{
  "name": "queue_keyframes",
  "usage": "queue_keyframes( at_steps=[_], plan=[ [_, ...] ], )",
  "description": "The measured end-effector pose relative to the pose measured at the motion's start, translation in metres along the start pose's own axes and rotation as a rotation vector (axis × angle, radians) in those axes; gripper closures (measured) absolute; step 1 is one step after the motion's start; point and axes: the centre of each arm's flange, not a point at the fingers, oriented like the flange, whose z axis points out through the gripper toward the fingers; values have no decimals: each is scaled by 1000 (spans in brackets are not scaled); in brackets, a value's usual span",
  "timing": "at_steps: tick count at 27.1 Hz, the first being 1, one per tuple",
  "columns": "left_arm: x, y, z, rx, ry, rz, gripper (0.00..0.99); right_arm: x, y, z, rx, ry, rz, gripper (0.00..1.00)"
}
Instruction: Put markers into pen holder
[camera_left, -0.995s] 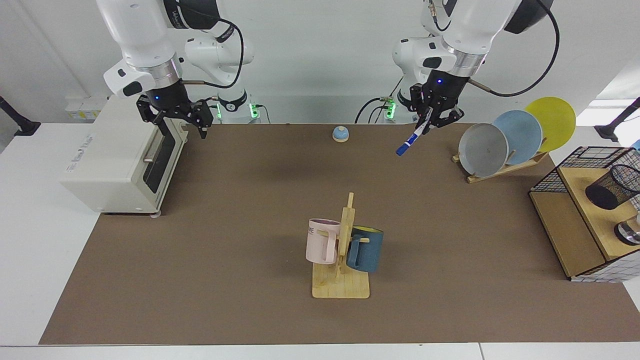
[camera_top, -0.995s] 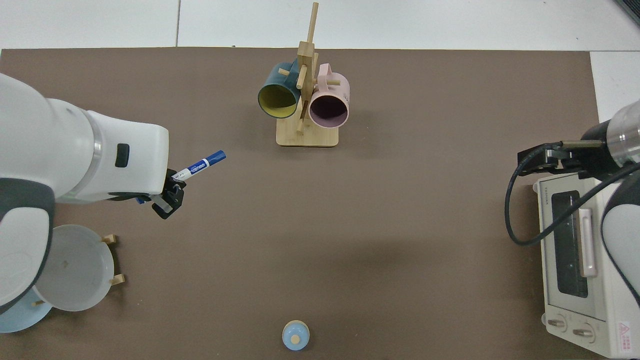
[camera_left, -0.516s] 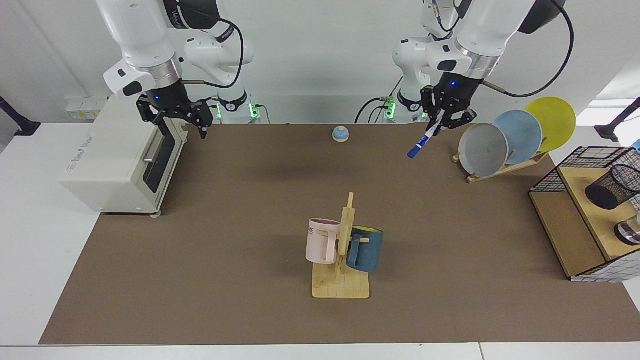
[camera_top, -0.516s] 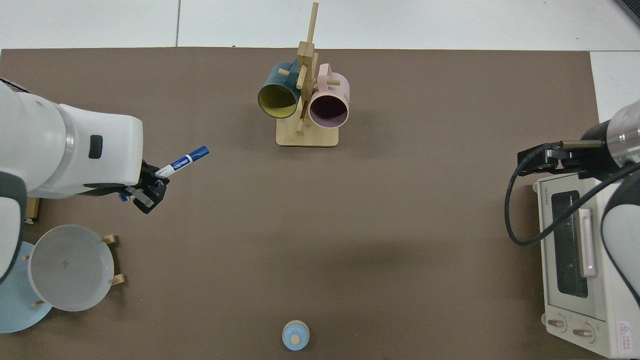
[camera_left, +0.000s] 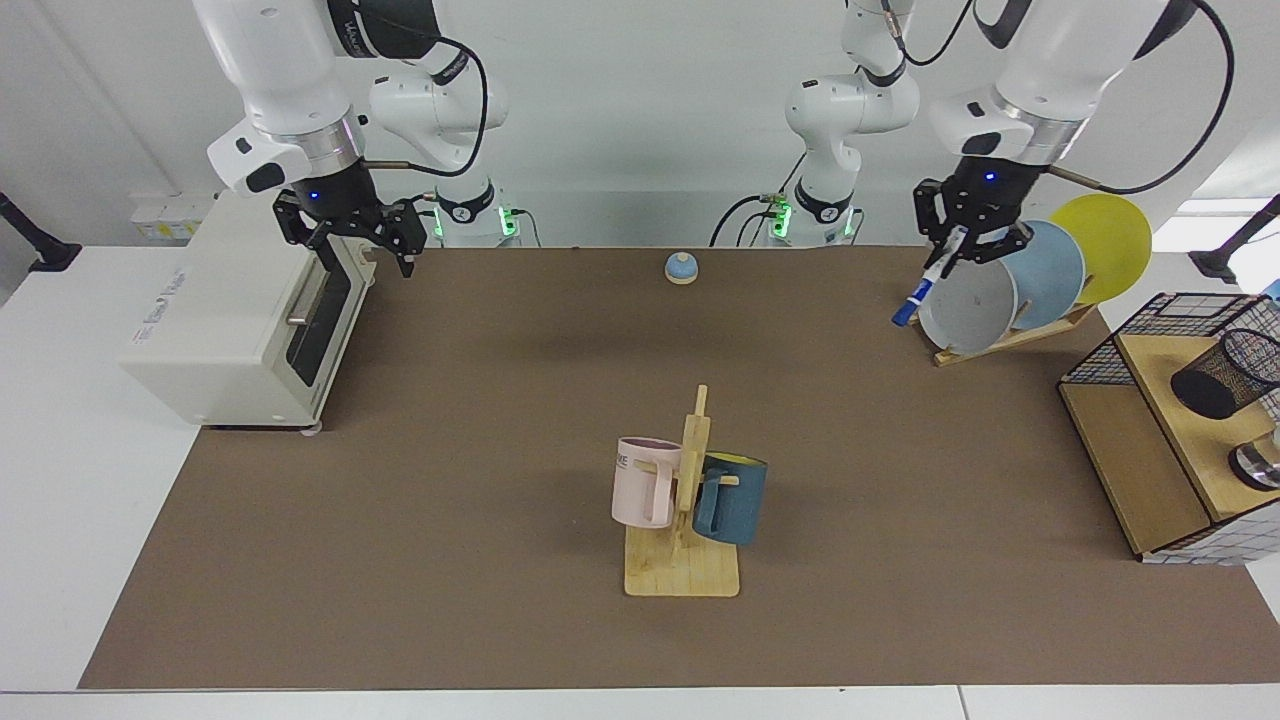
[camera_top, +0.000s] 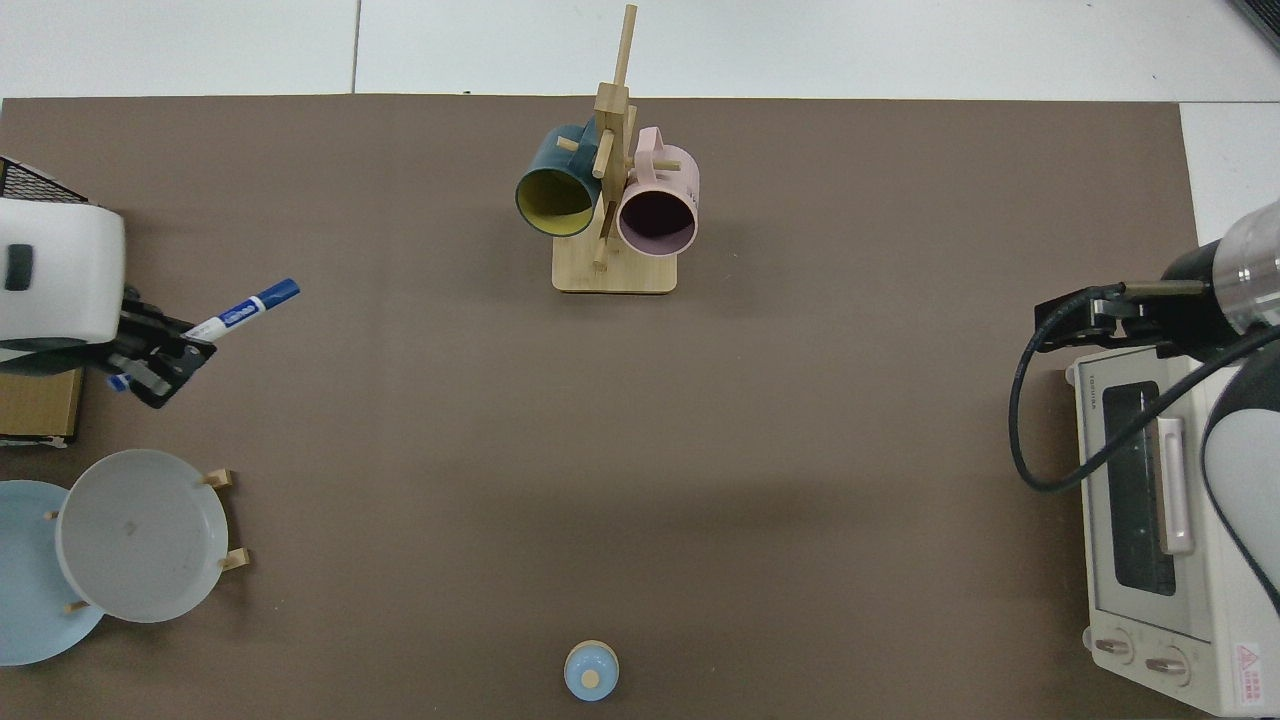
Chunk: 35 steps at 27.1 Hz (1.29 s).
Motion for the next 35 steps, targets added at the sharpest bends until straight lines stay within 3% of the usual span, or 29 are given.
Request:
queue_keyframes(
  at_steps=[9, 20, 28, 35],
  plan=[
    [-92, -90, -21, 69, -26, 119, 824, 0, 0, 0, 0, 0, 0, 0],
    [-183, -169, -35, 230, -162, 503, 824, 0, 0, 0, 0, 0, 0, 0],
    [-203, -201, -33, 292, -364, 782, 824, 0, 0, 0, 0, 0, 0, 0],
    [-206, -238, -13, 314, -475, 975, 824, 0, 0, 0, 0, 0, 0, 0]
  ],
)
